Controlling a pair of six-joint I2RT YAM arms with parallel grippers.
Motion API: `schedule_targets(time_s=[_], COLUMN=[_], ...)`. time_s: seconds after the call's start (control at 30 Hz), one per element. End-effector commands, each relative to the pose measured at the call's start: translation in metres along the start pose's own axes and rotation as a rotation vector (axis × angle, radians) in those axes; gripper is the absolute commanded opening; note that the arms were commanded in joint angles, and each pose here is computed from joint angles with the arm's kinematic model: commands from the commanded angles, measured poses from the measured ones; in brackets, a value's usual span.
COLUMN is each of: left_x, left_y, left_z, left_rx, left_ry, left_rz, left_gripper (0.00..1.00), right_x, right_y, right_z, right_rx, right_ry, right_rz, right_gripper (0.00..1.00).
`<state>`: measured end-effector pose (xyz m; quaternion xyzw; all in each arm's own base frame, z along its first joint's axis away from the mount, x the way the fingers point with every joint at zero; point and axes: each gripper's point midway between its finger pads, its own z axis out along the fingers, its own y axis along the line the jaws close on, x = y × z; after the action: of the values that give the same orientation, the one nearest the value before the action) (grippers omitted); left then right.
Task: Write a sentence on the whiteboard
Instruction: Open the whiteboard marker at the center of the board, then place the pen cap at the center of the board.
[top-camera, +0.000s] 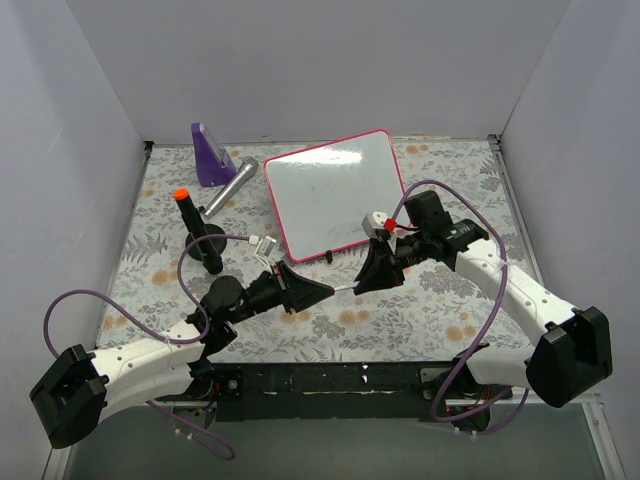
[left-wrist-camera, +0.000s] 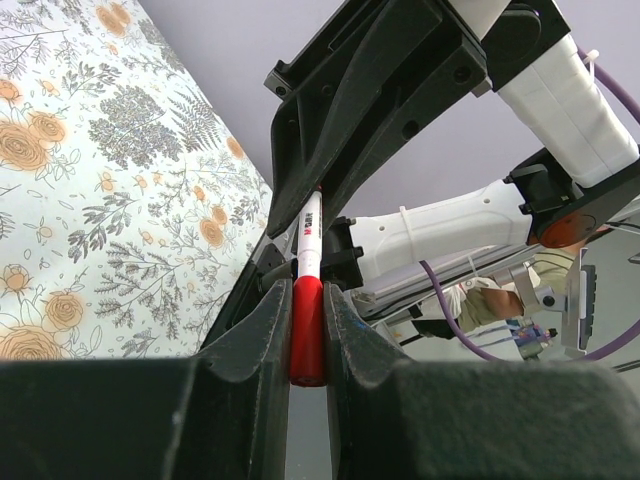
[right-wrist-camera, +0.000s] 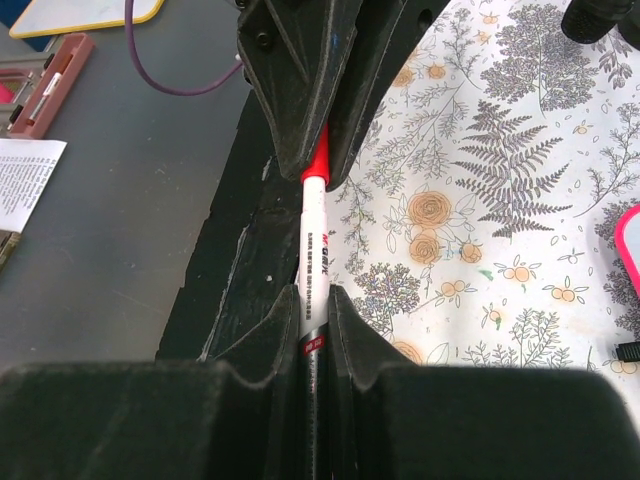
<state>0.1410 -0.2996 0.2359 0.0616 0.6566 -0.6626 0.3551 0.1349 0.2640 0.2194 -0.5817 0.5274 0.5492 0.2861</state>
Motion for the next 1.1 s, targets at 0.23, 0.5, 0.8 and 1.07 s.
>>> schedule_targets(time_s=[0.23, 0.5, 0.8, 1.07], left_x=[-0.009, -0.011, -0.014, -0.010], left_y=[0.000, 0.006, 0.030, 0.099], left_z=[-0.003, -0.007, -0.027, -0.052], left_rx=[-0.006, -0.032, -0.187, -0.562], left_ry=[-0.040, -0.055, -0.069, -0.088], left_rz=[0.036, 0.046, 0.085, 0.013], left_gripper=[0.00, 0.00, 0.00, 0.00], right_x=[-0.003, 0.000, 0.026, 0.040], right_y=[0.004, 0.002, 0.000, -0.019], right_z=[0.000, -0.002, -0.018, -0.049], right_rx=[-0.009, 0.013, 0.118, 0.296], right_ry=[-0.001, 0.014, 0.062, 0.070], right_rz=[0.012, 0.000, -0.043, -0.056], right_gripper=[0.01, 0.01, 0.01, 0.01])
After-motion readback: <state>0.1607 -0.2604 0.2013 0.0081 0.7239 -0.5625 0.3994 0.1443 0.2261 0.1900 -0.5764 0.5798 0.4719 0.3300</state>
